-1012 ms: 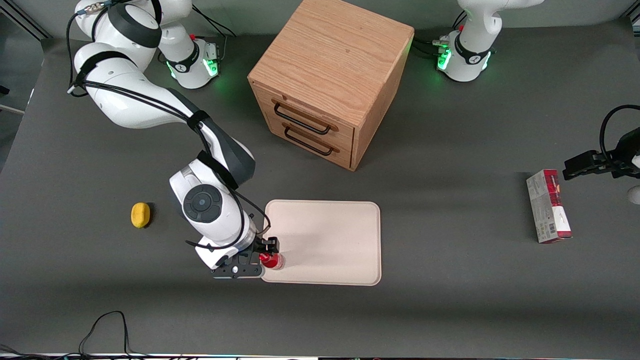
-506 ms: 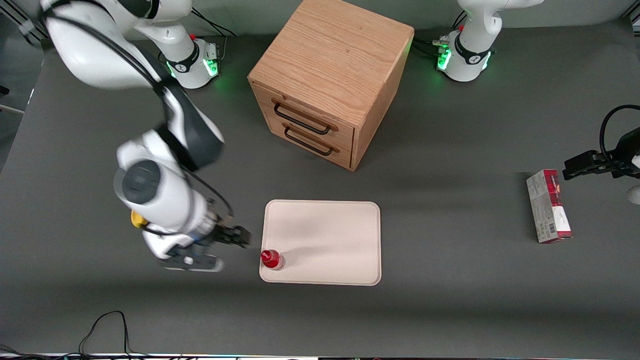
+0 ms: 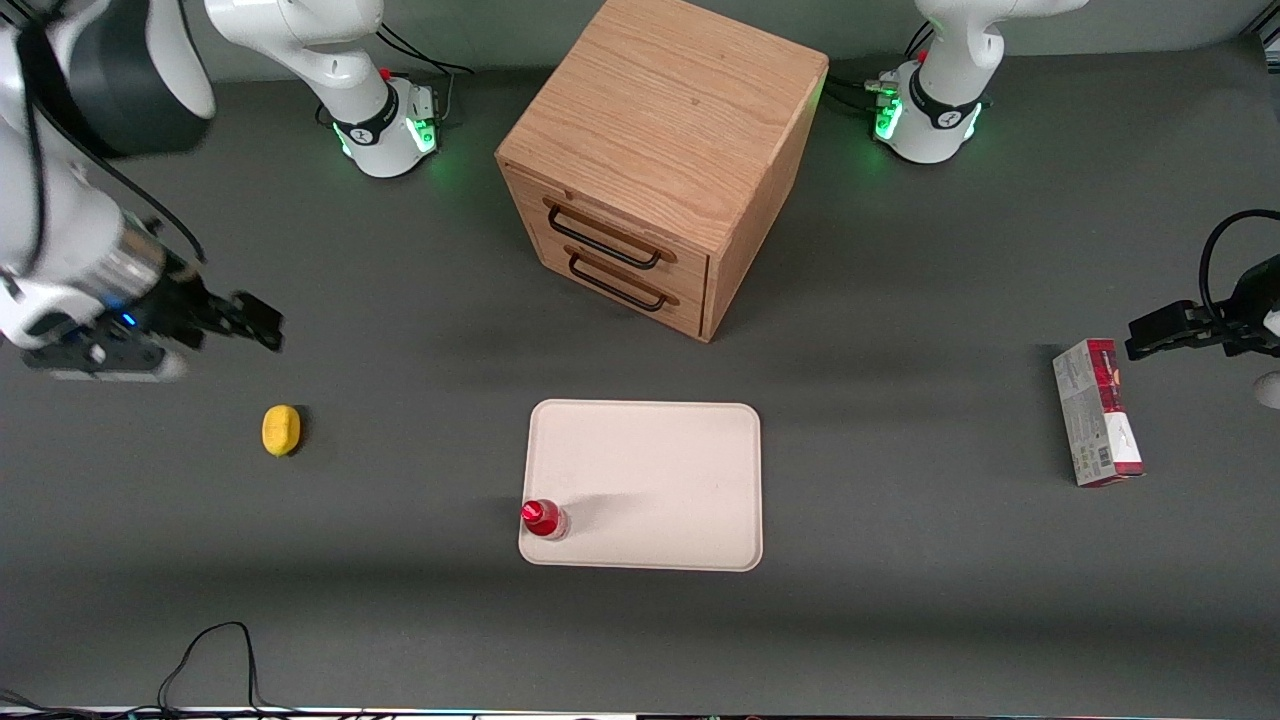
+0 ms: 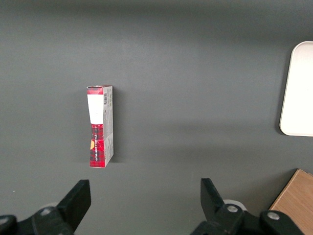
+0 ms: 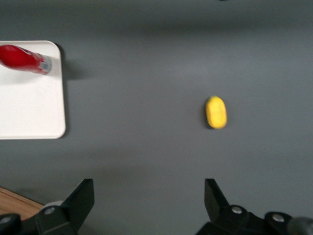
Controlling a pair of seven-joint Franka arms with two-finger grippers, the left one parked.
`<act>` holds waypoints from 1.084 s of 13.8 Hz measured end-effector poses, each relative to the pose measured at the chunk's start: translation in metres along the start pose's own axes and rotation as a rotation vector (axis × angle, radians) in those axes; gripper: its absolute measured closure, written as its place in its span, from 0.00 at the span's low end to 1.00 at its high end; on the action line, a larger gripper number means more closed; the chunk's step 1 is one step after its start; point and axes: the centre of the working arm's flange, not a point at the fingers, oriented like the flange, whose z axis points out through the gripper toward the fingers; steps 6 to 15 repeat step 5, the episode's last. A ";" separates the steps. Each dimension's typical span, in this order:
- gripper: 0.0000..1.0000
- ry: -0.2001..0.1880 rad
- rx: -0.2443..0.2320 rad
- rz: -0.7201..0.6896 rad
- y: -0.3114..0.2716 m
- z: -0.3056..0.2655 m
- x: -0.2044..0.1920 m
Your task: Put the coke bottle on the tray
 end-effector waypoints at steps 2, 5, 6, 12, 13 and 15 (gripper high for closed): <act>0.00 -0.001 -0.002 0.017 0.012 -0.015 -0.016; 0.00 -0.024 -0.003 0.020 0.014 -0.028 -0.025; 0.00 -0.024 -0.003 0.020 0.014 -0.028 -0.025; 0.00 -0.024 -0.003 0.020 0.014 -0.028 -0.025; 0.00 -0.024 -0.003 0.020 0.014 -0.028 -0.025; 0.00 -0.024 -0.003 0.020 0.014 -0.028 -0.025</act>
